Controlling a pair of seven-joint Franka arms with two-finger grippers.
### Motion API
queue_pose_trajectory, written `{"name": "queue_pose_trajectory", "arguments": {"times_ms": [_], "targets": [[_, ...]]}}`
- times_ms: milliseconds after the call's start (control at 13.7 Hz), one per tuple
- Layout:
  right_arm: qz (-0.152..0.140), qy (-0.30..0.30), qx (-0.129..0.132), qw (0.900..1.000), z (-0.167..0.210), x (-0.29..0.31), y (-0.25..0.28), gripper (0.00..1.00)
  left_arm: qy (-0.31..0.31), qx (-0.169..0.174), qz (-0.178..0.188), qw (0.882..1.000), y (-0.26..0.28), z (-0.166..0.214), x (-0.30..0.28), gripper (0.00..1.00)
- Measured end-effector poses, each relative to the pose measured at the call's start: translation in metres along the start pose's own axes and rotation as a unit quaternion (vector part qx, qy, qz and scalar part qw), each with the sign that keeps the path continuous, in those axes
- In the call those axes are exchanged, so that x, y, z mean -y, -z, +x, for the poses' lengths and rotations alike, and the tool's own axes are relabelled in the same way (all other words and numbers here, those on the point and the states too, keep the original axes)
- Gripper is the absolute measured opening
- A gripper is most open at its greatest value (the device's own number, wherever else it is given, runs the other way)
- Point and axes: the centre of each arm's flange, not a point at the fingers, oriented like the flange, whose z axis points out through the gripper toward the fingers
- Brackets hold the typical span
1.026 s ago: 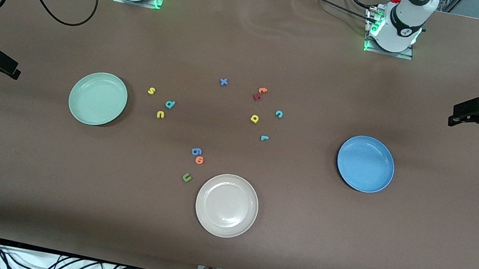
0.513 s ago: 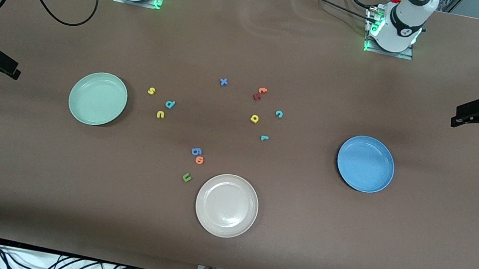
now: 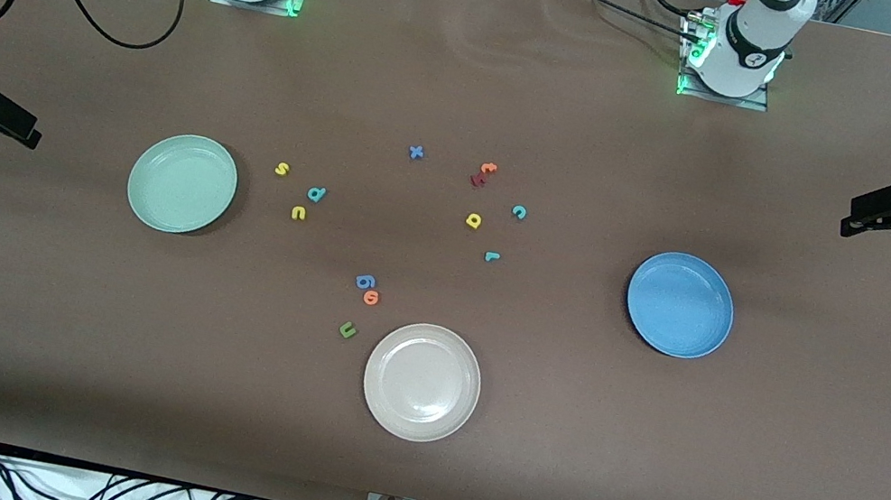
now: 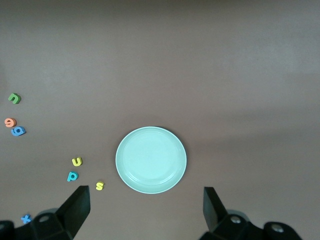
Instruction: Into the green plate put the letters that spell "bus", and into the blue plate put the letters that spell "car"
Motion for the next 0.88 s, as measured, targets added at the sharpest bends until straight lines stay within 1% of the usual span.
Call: {"name": "queue_pose_trajectory", "arguments": {"times_ms": [440, 659, 879], "targets": [[0.0, 0.0, 0.001, 1.0, -0.0001, 0.0001, -0.0004, 1.0, 0.0, 0.0, 0.0, 1.0, 0.0, 0.0, 0.0002, 1.0], [-0.001, 0.0, 0.01, 1.0, -0.0019, -0.0001, -0.0022, 1.0, 0.0, 0.0, 0.0, 1.0, 0.0, 0.0, 0.0002, 1.0], [-0.001, 0.0, 0.011, 1.0, -0.0021, -0.0001, -0.0027, 1.0, 0.0, 0.0, 0.0, 1.0, 0.0, 0.0, 0.0002, 1.0]]}}
